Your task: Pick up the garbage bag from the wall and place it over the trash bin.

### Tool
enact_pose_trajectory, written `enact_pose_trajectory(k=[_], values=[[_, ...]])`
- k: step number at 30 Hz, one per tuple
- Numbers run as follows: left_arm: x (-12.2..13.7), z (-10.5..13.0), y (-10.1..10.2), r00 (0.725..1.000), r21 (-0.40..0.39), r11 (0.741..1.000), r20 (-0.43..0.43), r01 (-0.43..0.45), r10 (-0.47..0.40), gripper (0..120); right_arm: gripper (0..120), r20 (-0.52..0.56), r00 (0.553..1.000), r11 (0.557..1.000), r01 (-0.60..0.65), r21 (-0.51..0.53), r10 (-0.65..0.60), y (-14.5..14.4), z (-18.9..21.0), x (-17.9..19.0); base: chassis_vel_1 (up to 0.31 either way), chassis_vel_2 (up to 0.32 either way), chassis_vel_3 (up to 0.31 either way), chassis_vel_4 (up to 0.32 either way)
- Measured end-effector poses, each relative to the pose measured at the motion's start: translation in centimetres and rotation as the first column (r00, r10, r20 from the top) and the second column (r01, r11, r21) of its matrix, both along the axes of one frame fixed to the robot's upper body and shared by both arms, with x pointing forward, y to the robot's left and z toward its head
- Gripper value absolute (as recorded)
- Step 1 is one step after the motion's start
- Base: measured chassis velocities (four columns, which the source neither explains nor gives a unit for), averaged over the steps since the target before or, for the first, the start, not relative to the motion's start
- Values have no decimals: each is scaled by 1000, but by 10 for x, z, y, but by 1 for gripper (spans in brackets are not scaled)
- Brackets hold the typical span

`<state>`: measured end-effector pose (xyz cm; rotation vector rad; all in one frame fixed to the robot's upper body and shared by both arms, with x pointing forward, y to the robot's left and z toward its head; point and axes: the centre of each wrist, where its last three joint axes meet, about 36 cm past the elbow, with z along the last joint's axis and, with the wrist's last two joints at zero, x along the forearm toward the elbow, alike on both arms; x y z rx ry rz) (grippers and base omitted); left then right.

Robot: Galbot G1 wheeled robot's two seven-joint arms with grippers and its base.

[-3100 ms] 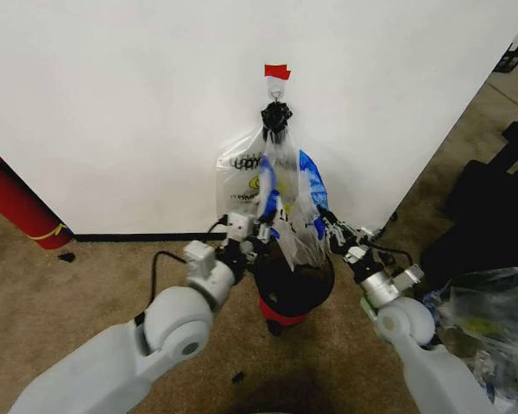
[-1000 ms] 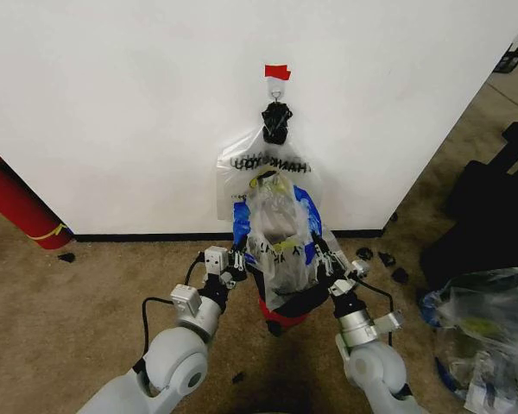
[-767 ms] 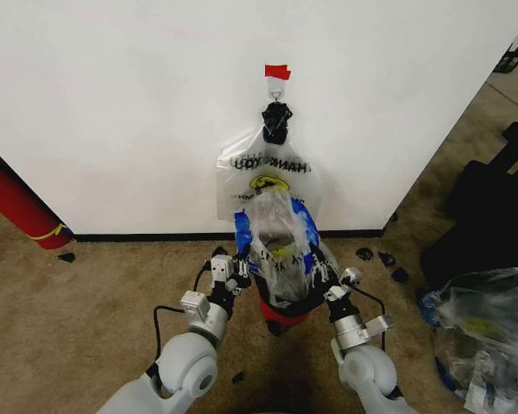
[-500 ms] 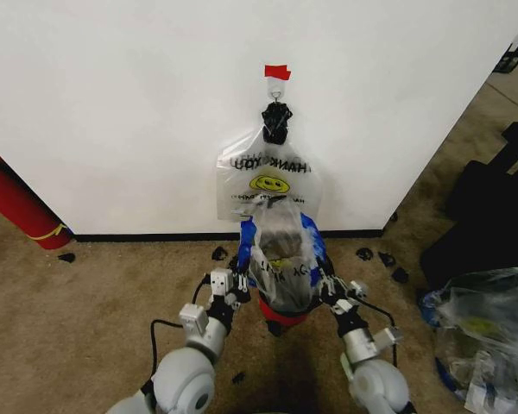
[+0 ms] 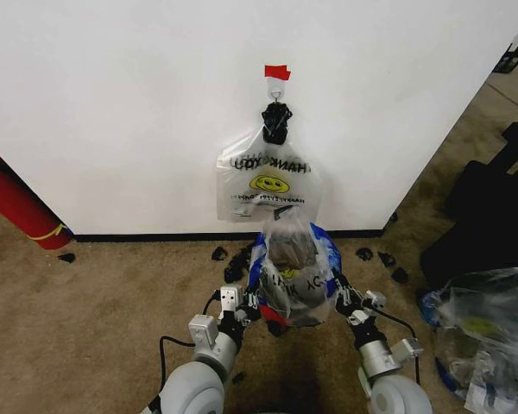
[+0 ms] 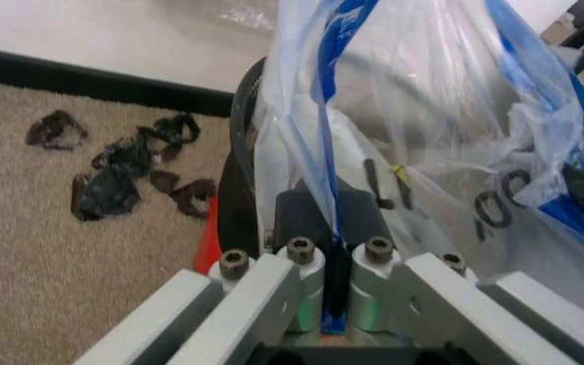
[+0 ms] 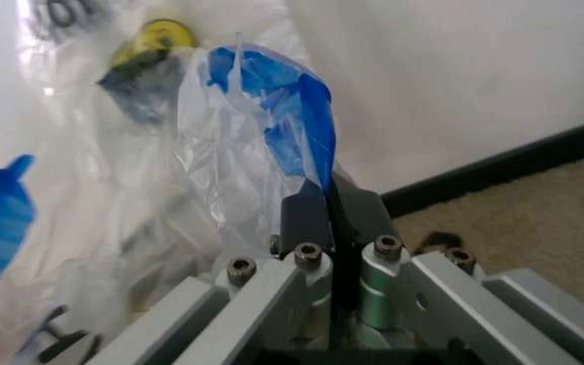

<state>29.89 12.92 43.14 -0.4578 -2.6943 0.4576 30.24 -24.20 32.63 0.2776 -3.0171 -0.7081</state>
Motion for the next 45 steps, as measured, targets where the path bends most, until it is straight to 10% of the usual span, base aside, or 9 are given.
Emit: enact_pose_trajectory(k=[45], values=[[13,-38,2,975,74,997,-222,4,13,0,0,-232,966,988,89,-123,-116,2,-25,41,0,0,0,0]])
